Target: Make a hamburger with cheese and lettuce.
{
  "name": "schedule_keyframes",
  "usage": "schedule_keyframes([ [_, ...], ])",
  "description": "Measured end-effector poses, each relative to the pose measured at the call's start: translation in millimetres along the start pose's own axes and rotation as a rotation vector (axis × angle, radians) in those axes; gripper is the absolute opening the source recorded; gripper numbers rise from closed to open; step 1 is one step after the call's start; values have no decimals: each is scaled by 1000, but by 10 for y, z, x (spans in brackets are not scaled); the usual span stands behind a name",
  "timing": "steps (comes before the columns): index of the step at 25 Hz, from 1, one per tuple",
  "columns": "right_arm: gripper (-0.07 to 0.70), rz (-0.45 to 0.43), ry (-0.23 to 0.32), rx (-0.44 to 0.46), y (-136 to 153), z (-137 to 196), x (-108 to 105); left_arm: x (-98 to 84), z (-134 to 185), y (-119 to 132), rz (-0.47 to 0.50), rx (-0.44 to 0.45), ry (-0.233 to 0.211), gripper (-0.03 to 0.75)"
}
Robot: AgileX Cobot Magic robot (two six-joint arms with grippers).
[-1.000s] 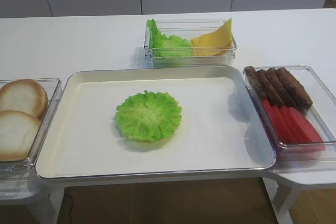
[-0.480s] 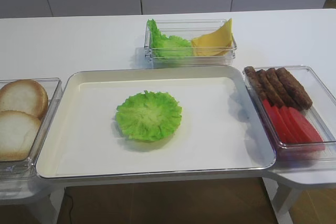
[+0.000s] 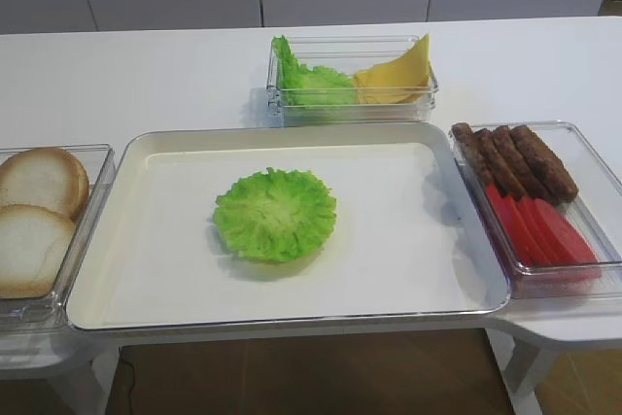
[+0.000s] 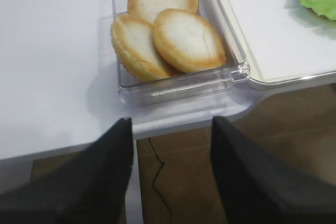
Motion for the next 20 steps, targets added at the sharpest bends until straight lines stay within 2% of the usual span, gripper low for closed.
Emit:
schedule_keyframes([
  [12, 382, -12, 14, 0, 308, 86, -17, 0, 0, 0, 0, 0, 0, 360],
  [20, 382, -13, 16, -6, 321, 80, -17, 0, 0, 0, 0, 0, 0, 360],
])
Point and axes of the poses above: a point on each arm's last joint axis where the gripper is mounted, y pointing out along that axis toward the gripper, x along the wrist's bending axis when the last joint is at zero, z = x × y, the point moved 8 cm from there along y, pointing out along that axis toward the gripper, and after that the axes turned 8 degrees about y, right-handed, at the moved point
